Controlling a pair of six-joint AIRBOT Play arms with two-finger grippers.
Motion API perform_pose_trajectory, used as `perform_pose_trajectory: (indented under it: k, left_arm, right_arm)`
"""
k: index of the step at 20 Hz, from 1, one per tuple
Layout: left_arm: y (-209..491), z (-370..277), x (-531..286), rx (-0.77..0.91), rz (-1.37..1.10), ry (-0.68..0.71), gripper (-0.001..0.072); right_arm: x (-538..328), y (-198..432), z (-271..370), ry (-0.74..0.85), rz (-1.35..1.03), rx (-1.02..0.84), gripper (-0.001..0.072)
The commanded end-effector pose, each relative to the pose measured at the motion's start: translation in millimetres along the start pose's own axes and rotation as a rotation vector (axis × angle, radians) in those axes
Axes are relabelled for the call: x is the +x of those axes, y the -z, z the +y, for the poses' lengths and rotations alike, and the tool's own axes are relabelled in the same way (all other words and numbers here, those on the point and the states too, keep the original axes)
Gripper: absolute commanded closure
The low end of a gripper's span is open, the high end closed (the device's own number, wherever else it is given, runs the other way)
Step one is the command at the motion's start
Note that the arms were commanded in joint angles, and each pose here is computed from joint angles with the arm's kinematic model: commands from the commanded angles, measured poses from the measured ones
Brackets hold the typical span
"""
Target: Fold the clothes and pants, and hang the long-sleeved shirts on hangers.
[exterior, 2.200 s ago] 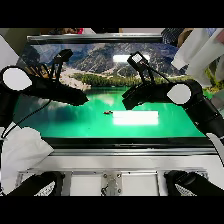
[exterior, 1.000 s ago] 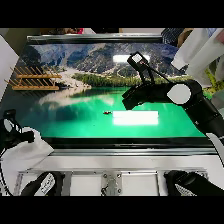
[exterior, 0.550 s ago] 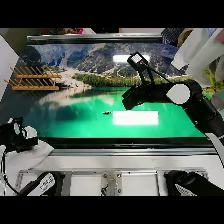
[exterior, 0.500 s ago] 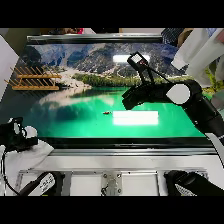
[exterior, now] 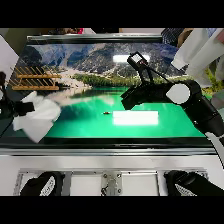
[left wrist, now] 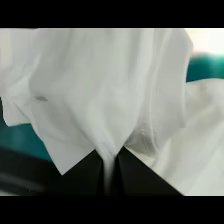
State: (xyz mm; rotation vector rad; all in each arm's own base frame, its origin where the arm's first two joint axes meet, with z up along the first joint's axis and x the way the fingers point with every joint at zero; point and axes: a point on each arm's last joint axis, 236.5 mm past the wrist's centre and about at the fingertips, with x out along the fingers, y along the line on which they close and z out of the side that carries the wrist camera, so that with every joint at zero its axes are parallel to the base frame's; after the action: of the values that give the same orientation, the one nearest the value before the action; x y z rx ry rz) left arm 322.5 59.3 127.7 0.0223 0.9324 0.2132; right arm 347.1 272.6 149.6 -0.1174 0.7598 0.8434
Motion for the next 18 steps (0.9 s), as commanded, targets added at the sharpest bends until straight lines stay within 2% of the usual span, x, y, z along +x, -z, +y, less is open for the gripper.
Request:
perform_pose_trajectory:
  k: [1,4,7,10,13,14,15,17,18]
  left_arm:
    - [-47,-104,-87,0.168,-0.224,0.271,0.07]
    - [-68,-180,-132,0.298,-0.311,0.439,0.07]
    - [-79,-253,-150,0.398,-0.337,0.554,0.07]
    - [-72,-315,-129,0.482,-0.279,0.593,0.0699]
    - [-52,-352,-87,0.536,-0.182,0.582,0.0695]
    - [-44,-361,-74,0.537,-0.141,0.589,0.0411]
    - [-41,-363,-62,0.524,-0.109,0.591,-0.0009]
    - [-46,-352,-46,0.459,-0.059,0.594,-0.0003]
    - [-49,-343,-41,0.406,-0.025,0.61,-0.0003]
  right_arm:
    - [-2,-12,16,-0.066,-0.046,0.032,0.0698]
    - [-37,-39,-18,0.047,-0.144,0.045,0.07]
    - [-105,-55,-87,0.27,-0.268,0.154,0.07]
    - [-166,-49,-135,0.425,-0.359,0.285,0.07]
    - [-200,-39,-158,0.504,-0.404,0.367,0.07]
    - [-203,-36,-162,0.514,-0.398,0.377,0.07]
    - [-203,-32,-164,0.517,-0.387,0.384,0.0699]
    - [-197,-26,-164,0.505,-0.354,0.395,0.0655]
    - [-192,-20,-163,0.497,-0.327,0.403,0.0442]
